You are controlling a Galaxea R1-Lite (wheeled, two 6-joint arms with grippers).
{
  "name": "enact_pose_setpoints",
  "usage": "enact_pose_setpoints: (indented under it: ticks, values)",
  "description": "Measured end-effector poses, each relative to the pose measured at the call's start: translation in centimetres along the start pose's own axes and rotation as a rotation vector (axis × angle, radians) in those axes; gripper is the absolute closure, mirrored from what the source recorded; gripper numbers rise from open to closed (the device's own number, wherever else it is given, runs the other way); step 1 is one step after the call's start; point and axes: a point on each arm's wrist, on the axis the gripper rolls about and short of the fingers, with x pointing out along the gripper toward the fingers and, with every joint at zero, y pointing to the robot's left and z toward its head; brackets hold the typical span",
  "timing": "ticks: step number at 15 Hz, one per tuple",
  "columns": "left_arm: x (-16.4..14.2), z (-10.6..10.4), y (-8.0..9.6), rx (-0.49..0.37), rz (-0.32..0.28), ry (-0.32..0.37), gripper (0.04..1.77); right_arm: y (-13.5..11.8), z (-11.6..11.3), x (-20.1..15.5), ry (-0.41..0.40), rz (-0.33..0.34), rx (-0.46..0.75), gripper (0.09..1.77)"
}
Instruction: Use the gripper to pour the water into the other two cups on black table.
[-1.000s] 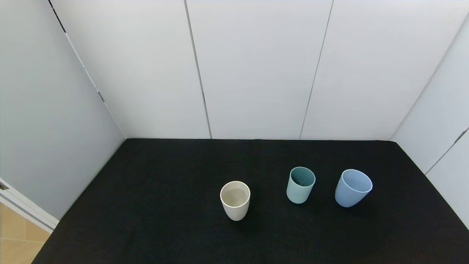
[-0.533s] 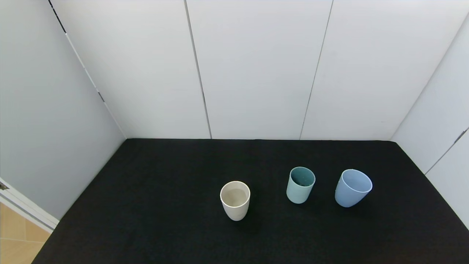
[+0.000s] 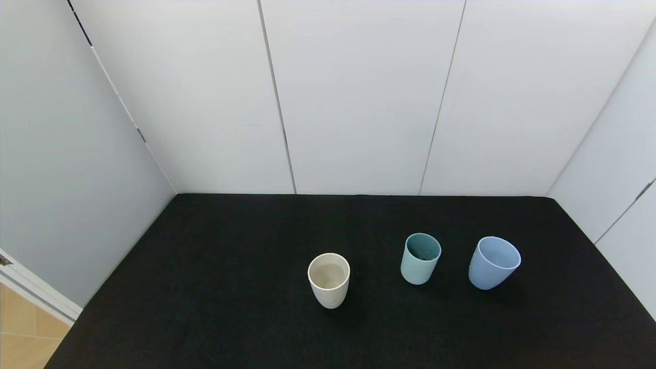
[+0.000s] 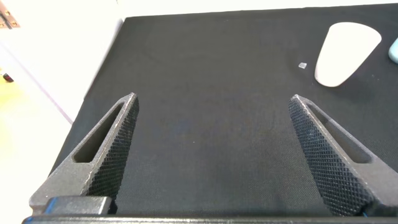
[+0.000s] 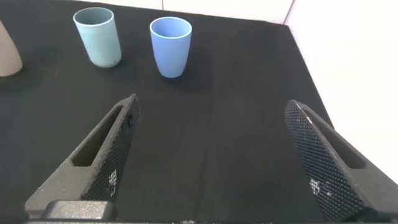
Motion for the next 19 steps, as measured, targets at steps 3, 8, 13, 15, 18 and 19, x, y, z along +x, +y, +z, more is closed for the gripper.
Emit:
enact_pose_setpoints:
  ticks: [3, 8, 13, 15, 18, 19]
  values:
    - [0.00, 0.01, 0.00, 0.000, 0.000, -0.001, 0.09, 0.00, 0.03, 0.00, -0.004, -0.001, 0.046, 0.16]
    - [0.00, 0.00, 0.00, 0.000, 0.000, 0.000, 0.09, 0.00, -0.01, 0.01, -0.002, -0.002, 0.046, 0.16]
    - [0.00, 0.00, 0.00, 0.000, 0.000, 0.000, 0.09, 0.00, -0.01, 0.01, -0.003, 0.000, 0.032, 0.16]
    - [0.00, 0.00, 0.00, 0.000, 0.000, 0.000, 0.09, 0.00, -0.03, 0.01, -0.001, 0.000, 0.034, 0.16]
    - [0.00, 0.00, 0.00, 0.000, 0.000, 0.000, 0.09, 0.00, -0.03, 0.01, -0.001, 0.000, 0.034, 0.16]
    - [0.00, 0.00, 0.00, 0.000, 0.000, 0.000, 0.09, 0.00, -0.03, 0.01, 0.000, 0.001, 0.033, 0.16]
